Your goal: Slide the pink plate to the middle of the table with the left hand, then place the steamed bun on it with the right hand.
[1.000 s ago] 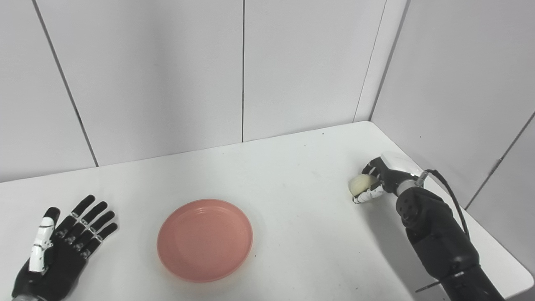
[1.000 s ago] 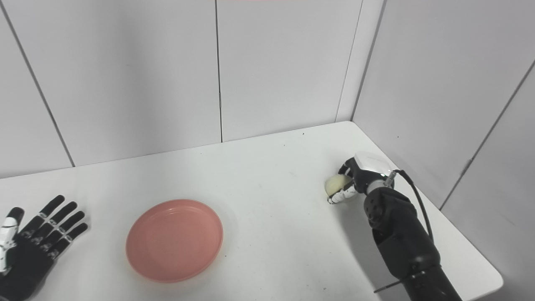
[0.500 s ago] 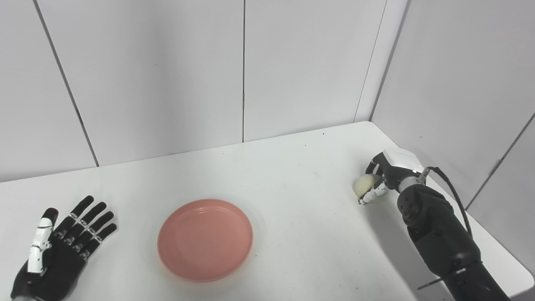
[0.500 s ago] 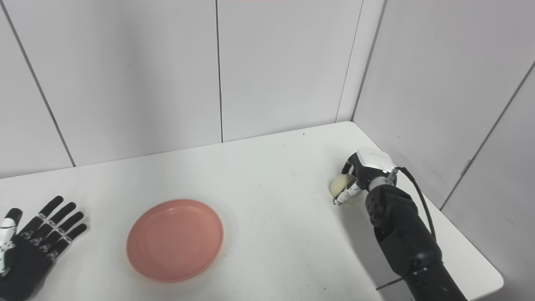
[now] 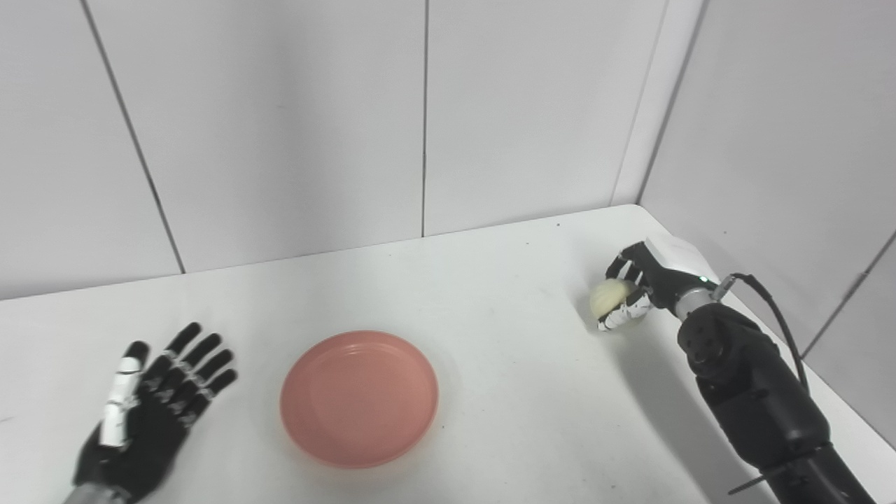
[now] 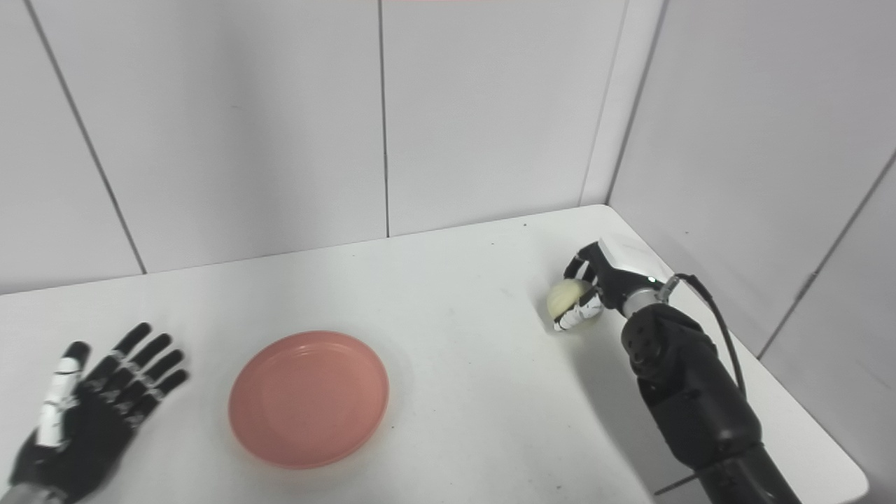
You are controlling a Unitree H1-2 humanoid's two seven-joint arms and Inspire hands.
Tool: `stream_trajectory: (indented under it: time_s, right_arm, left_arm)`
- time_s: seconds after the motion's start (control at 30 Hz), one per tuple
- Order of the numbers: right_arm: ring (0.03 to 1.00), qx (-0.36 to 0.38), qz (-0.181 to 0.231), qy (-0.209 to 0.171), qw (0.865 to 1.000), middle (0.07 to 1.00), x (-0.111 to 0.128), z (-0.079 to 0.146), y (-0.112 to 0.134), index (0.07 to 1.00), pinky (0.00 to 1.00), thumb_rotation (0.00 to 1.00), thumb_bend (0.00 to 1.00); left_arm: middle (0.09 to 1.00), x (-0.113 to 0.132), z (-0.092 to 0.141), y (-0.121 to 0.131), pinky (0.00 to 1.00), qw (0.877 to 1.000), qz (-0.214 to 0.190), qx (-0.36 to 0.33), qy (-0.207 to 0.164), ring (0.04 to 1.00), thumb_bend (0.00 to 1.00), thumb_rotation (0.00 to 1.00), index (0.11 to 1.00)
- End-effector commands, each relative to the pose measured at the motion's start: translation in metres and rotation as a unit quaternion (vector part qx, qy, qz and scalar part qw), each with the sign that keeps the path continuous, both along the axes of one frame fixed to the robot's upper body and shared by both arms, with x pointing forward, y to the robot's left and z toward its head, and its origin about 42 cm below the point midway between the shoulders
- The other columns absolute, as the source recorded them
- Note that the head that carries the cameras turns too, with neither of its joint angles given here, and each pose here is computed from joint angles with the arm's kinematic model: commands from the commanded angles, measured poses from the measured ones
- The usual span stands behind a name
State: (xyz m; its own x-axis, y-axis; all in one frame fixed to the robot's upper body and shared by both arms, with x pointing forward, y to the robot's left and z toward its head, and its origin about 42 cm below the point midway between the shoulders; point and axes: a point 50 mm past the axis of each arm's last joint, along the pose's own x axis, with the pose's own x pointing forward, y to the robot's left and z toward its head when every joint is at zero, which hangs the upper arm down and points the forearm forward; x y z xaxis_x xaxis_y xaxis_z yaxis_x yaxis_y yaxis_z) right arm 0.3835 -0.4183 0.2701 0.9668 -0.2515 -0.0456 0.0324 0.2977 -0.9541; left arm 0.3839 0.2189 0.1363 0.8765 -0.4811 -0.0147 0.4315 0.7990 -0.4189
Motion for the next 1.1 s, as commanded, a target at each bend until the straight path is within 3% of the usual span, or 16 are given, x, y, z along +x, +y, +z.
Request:
stream_trajectory:
  time_s: [0.0, 0.13, 0.6, 0.8, 1.07]
  right_arm:
    - [0.428, -0.03, 0.064, -0.064, 0.995, 0.43, 0.013, 0.041, 0.015, 0.534, 0.36, 0.0, 0.52]
    - [0.406, -0.042, 0.123, -0.073, 0.989, 0.428, 0.027, 0.051, 0.043, 0.54, 0.35, 0.0, 0.52]
    - [0.388, -0.02, 0.268, -0.083, 0.96, 0.426, 0.044, 0.083, 0.148, 0.537, 0.31, 0.0, 0.52]
    - [0.343, -0.021, 0.32, -0.078, 0.944, 0.431, 0.037, 0.089, 0.194, 0.524, 0.27, 0.0, 0.52]
    - [0.407, 0.014, 0.356, -0.056, 0.933, 0.429, 0.028, 0.084, 0.241, 0.534, 0.33, 0.0, 0.52]
  left_arm:
    - [0.955, -0.012, -0.02, -0.014, 0.96, 0.998, 0.007, 0.028, 0.063, 0.941, 0.58, 0.93, 0.963]
    - [0.965, -0.013, -0.016, -0.034, 0.97, 0.997, 0.013, 0.041, 0.064, 0.951, 0.54, 1.0, 0.976]
    - [0.969, -0.008, -0.018, -0.067, 0.98, 0.997, 0.008, 0.045, 0.068, 0.962, 0.55, 1.0, 0.99]
    - [0.969, -0.006, -0.019, -0.071, 0.99, 0.996, 0.004, 0.048, 0.069, 0.96, 0.56, 1.0, 0.99]
    - [0.952, -0.006, -0.016, -0.073, 0.98, 0.996, 0.008, 0.046, 0.075, 0.945, 0.55, 1.0, 0.974]
